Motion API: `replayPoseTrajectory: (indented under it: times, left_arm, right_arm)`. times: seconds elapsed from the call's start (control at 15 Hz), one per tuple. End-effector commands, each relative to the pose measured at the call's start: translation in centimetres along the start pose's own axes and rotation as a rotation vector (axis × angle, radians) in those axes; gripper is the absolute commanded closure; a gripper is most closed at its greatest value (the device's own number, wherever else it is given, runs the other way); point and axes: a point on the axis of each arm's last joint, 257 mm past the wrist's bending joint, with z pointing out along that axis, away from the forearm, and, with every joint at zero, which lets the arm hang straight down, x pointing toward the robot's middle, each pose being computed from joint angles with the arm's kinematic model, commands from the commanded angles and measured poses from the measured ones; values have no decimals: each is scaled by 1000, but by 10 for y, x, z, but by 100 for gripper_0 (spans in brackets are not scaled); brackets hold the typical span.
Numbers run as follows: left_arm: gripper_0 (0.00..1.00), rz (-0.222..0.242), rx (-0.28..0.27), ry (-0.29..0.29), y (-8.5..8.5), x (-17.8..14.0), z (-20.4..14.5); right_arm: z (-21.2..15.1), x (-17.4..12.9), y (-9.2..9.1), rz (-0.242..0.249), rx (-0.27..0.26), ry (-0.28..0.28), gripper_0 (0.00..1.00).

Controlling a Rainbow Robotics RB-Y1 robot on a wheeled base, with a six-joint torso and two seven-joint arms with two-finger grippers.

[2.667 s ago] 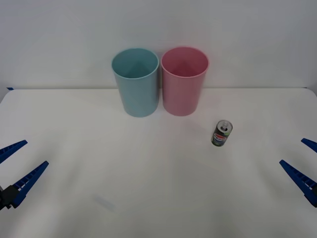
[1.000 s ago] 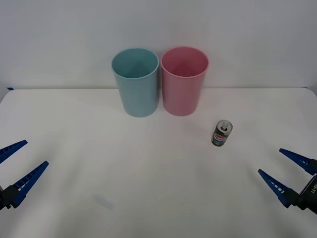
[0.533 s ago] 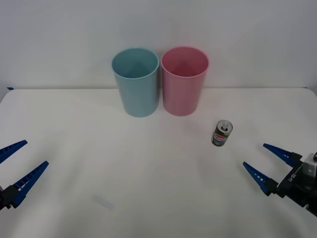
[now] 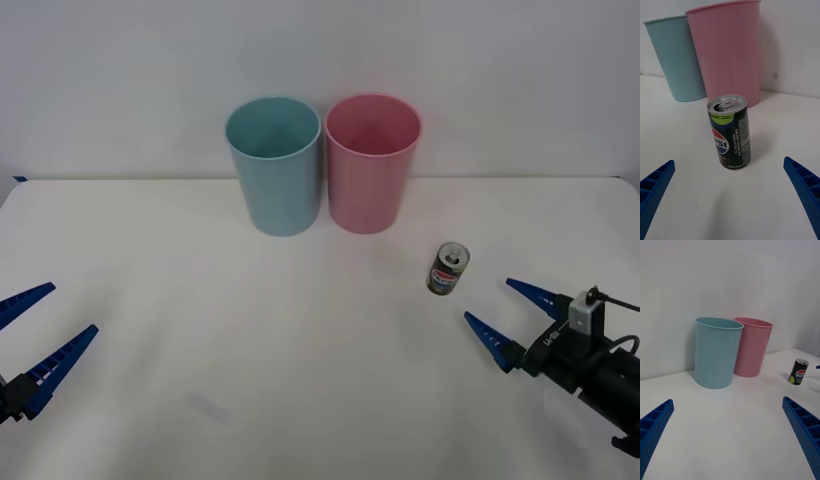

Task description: Grasp the object on the table and drop it into the matching bin: aluminum can to the light blue bin, PET bottle to the pink bin.

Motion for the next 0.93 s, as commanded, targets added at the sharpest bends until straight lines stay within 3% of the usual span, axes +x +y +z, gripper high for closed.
replayPoseTrajectory:
  times: [0.07,0.27,0.93]
  left_arm:
    - [0,0,0,0,0,0,0]
    - [0,0,0,0,0,0,0]
    - [0,0,0,0,0,0,0]
  right_arm:
    - [22,2,-1,-19,7,5,0]
    - [43,2,-3,-24,32,5,0]
    - [103,3,-2,-15,22,10,0]
